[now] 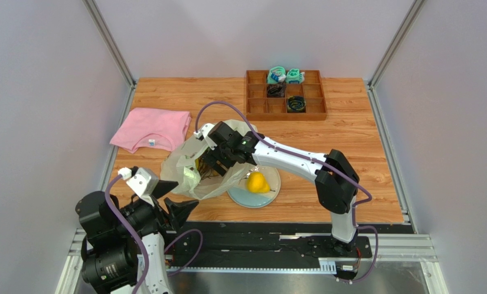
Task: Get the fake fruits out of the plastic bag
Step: Take out the fake fruit from the plastic bag.
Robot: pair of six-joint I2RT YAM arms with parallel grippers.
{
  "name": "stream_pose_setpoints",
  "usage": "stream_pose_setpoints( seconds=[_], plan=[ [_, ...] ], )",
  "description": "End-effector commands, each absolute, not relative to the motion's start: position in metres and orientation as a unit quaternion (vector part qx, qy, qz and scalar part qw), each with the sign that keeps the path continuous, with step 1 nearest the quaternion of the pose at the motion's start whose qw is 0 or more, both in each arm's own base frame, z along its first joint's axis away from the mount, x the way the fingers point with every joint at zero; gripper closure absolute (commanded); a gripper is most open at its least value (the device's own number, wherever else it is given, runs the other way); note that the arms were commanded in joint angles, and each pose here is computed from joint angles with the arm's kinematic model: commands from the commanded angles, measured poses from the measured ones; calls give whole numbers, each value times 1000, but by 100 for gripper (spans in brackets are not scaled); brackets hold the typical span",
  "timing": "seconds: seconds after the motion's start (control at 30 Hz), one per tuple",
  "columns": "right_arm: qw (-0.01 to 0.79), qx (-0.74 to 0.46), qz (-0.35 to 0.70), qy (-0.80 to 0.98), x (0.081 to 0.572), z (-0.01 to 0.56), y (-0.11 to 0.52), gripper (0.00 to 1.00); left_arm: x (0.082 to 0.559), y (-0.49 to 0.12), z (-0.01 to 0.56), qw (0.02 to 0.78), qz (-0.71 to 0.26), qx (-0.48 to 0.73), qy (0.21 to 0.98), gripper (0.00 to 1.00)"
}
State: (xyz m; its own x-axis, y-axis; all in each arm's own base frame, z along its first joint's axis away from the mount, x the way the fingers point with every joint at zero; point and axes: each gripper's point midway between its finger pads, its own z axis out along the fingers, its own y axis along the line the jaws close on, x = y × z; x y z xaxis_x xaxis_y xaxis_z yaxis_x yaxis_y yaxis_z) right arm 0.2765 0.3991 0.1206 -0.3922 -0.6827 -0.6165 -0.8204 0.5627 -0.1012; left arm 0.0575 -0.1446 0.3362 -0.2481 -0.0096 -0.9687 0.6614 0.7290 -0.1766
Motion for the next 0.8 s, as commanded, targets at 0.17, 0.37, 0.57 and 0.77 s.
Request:
stream_pose_setpoints(
  seconds=[0.17,0.37,0.57,0.77],
  plan=[
    [336,-426,138,829,286,147,400,18,111,-119,305,477,-365,49,798,8],
    [325,-414,140,839,289,138,398,17,140,-125,315,426,-476,64,767,11],
    [321,-414,144,840,289,136,403,18,144,-136,323,404,-478,119,771,27],
    [328,-412,143,838,292,140,403,17,126,-139,331,404,-469,139,773,31]
  ],
)
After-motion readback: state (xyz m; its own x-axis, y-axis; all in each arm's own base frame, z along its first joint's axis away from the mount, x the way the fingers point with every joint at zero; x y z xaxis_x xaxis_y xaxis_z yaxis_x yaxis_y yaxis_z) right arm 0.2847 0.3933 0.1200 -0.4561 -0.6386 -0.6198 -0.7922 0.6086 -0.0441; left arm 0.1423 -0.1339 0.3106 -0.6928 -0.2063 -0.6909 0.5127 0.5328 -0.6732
